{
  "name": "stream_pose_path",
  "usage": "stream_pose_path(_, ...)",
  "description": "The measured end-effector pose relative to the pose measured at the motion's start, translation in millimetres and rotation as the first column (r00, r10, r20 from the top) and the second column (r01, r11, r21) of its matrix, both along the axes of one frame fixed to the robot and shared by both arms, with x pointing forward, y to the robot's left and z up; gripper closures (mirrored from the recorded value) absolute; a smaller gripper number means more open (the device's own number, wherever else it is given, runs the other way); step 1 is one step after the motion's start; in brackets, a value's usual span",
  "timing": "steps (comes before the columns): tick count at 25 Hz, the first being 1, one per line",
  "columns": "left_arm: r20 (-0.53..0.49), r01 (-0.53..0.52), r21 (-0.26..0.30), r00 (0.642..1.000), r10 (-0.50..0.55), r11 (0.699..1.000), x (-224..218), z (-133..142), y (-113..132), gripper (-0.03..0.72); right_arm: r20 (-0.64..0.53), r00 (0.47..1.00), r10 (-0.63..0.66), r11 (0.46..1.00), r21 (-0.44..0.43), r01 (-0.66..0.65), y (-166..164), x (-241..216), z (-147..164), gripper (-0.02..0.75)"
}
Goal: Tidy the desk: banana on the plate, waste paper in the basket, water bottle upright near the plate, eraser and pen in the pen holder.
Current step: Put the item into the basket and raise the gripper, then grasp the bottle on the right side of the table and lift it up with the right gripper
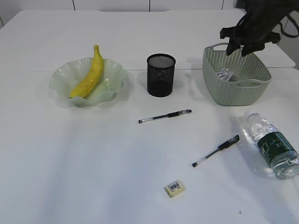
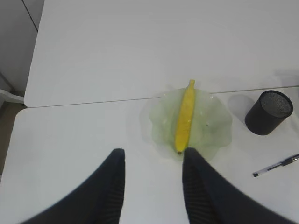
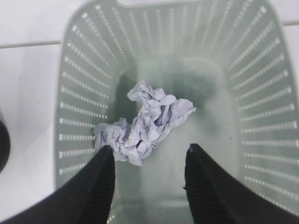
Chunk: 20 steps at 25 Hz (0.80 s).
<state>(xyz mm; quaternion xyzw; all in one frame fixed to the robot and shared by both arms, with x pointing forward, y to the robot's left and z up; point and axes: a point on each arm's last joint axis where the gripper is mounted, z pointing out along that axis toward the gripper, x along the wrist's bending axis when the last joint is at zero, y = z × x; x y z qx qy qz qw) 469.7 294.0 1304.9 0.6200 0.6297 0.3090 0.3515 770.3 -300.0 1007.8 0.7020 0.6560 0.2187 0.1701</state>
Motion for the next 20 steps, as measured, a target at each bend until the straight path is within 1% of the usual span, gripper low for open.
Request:
stream_pose_path(5, -0.004, 0.0, 0.0, 1.0, 0.0, 1.0, 1.6, -0.9, 0.0, 0.403, 0.054, 0.999, -0.003, 1.0, 0.001, 0.002, -2.9, -10.4, 44.5, 0.372)
stream_pose_path(12, -0.004, 0.009, -0.011, 1.0, -0.009, 1.0, 1.5, -0.9, -1.3, 0.403, 0.01, 1.0, -0.003, 1.0, -0.003, 0.003, -5.8, -27.1, 68.4, 0.368)
stream_pose_path(15, -0.004, 0.02, -0.025, 1.0, -0.02, 0.999, 1.4, -0.8, -2.8, 0.403, 0.022, 1.0, -0.001, 1.0, -0.004, 0.001, -5.6, -34.6, 83.5, 0.323)
stream_pose_path(18, -0.004, 0.024, -0.03, 1.0, -0.024, 0.999, 1.4, -0.8, -3.4, 0.403, 0.022, 1.0, 0.001, 1.0, -0.003, -0.001, -5.1, -44.7, 99.7, 0.258)
stream_pose_path(20, -0.004, 0.024, -0.03, 1.0, -0.024, 0.999, 1.4, -0.8, -3.4, 0.403, 0.029, 1.0, 0.002, 1.0, -0.003, -0.002, -4.9, -50.6, 109.6, 0.238)
